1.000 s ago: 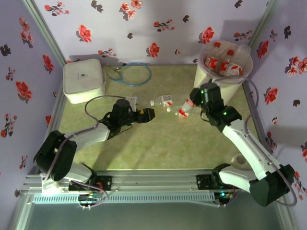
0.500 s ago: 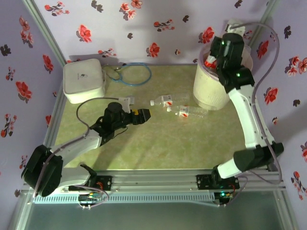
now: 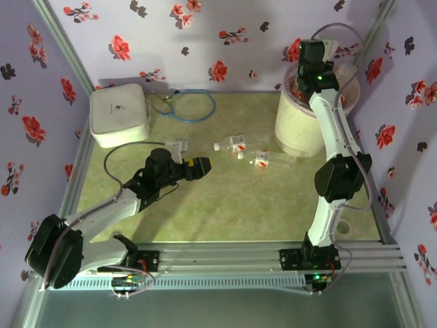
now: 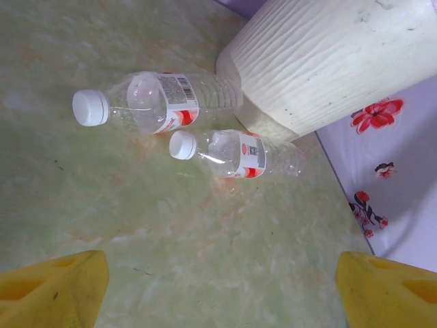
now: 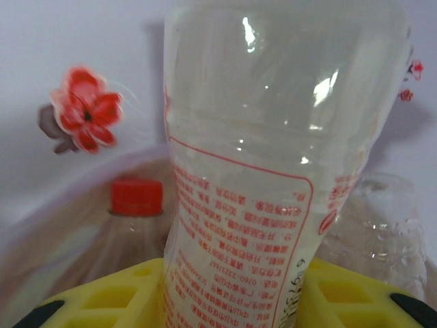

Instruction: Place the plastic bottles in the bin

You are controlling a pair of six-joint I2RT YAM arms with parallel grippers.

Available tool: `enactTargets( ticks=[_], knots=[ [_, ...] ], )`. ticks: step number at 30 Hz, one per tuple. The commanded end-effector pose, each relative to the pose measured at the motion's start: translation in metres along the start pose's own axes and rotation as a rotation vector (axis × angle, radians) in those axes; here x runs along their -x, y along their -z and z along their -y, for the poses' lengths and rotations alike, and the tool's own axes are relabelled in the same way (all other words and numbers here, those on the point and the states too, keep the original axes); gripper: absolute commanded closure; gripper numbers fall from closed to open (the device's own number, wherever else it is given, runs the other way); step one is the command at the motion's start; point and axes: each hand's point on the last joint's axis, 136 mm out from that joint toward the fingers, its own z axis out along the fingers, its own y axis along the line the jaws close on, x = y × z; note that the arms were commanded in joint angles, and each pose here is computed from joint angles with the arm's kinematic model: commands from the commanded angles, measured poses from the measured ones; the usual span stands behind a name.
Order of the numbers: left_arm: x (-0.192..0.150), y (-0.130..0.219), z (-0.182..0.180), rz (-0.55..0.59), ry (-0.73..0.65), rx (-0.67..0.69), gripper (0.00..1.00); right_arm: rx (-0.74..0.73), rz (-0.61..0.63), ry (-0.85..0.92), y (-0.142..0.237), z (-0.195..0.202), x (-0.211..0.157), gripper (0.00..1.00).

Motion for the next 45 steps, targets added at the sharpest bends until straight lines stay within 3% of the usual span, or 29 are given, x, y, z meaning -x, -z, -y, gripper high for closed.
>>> enactTargets(
  ticks=[1, 13, 23, 29, 40, 45],
  knots=[
    [0.001, 0.003, -0.005, 0.011, -0.016, 0.019, 0.13, -0.051, -0.055, -0.003, -0.006, 0.016, -0.008, 0.57],
    [0.002, 0.001, -0.005, 0.008, -0.014, 0.020, 0.13, 0.030, -0.410, 0.052, -0.045, -0.008, -0.115, 0.56],
    [0.000, 0.004, -0.006, 0.010, -0.011, 0.024, 0.13, 0.216, -0.627, -0.117, -0.041, -0.054, -0.175, 0.52],
    [0.000, 0.009, -0.007, 0.013, -0.020, 0.037, 0.13, 0.204, -0.455, -0.159, -0.021, -0.034, -0.116, 0.33],
    [0.000, 0.007, -0.007, 0.021, -0.009, 0.025, 0.13, 0.287, -0.128, -0.227, 0.055, 0.007, 0.008, 0.01],
    [0.001, 0.007, -0.007, 0.024, -0.008, 0.024, 0.13, 0.378, -0.043, -0.286, 0.091, 0.013, 0.038, 0.01]
  ],
)
